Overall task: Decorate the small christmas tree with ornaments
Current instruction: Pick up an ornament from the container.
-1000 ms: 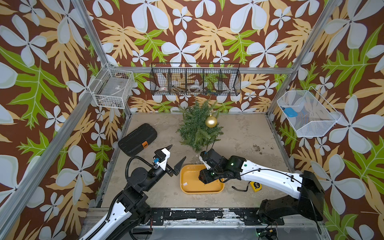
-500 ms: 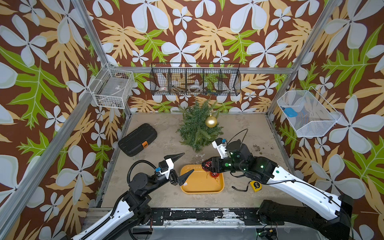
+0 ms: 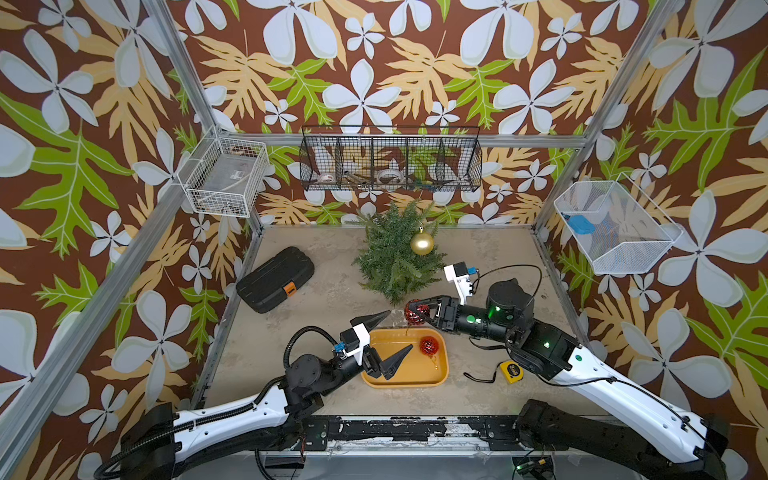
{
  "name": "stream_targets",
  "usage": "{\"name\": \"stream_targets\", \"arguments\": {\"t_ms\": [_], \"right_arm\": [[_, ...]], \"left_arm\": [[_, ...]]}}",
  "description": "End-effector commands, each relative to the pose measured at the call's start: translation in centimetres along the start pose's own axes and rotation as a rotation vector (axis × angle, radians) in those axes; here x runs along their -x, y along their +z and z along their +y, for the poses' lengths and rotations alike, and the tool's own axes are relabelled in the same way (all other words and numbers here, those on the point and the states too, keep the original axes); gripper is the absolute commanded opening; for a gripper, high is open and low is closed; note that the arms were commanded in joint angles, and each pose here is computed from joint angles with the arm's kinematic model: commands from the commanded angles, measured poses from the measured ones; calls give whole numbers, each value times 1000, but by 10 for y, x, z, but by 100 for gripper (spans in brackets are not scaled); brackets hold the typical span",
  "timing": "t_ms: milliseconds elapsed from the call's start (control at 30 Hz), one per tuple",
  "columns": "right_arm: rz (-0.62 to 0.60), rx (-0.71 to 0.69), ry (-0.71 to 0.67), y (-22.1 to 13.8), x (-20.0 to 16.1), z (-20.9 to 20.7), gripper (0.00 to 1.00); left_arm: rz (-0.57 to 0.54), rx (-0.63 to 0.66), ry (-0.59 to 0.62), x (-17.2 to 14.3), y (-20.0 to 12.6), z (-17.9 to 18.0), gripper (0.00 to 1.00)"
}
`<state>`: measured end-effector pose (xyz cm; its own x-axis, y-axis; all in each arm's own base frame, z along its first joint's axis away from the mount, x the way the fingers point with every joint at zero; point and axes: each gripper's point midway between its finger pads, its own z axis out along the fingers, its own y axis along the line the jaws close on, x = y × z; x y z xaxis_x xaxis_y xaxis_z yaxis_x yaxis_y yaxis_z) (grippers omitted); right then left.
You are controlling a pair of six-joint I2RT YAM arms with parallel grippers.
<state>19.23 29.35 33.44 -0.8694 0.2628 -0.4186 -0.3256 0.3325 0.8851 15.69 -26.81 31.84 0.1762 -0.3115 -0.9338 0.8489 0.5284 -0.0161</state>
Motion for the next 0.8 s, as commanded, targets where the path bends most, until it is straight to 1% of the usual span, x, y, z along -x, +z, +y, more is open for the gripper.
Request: {"name": "stream_targets", "arguments": {"t_ms": [0,100,233,367,467,633,767], "right_arm": [[-7,65,14,-2,3,16,57],[-3,79,27,-2,2,17,57],[8,98,42,-1,-1,18,57],[13,99,50,0,-2,17,56],[9,112,47,-2,0,22,56],[13,117,46,-2,0,24,57],[17,121,47,-2,-1,25,57]], "left_arm": [[-122,23,-8,31,9,3,87],[-122,30,-22,30,18,2,86],[-118,71,-24,29,26,8,89],[-115,32,-16,28,34,1,88],[-104,9,-20,24,39,-4,85],[-102,1,-25,21,43,-5,78],[-103,-16,-21,20,45,-8,77]]}}
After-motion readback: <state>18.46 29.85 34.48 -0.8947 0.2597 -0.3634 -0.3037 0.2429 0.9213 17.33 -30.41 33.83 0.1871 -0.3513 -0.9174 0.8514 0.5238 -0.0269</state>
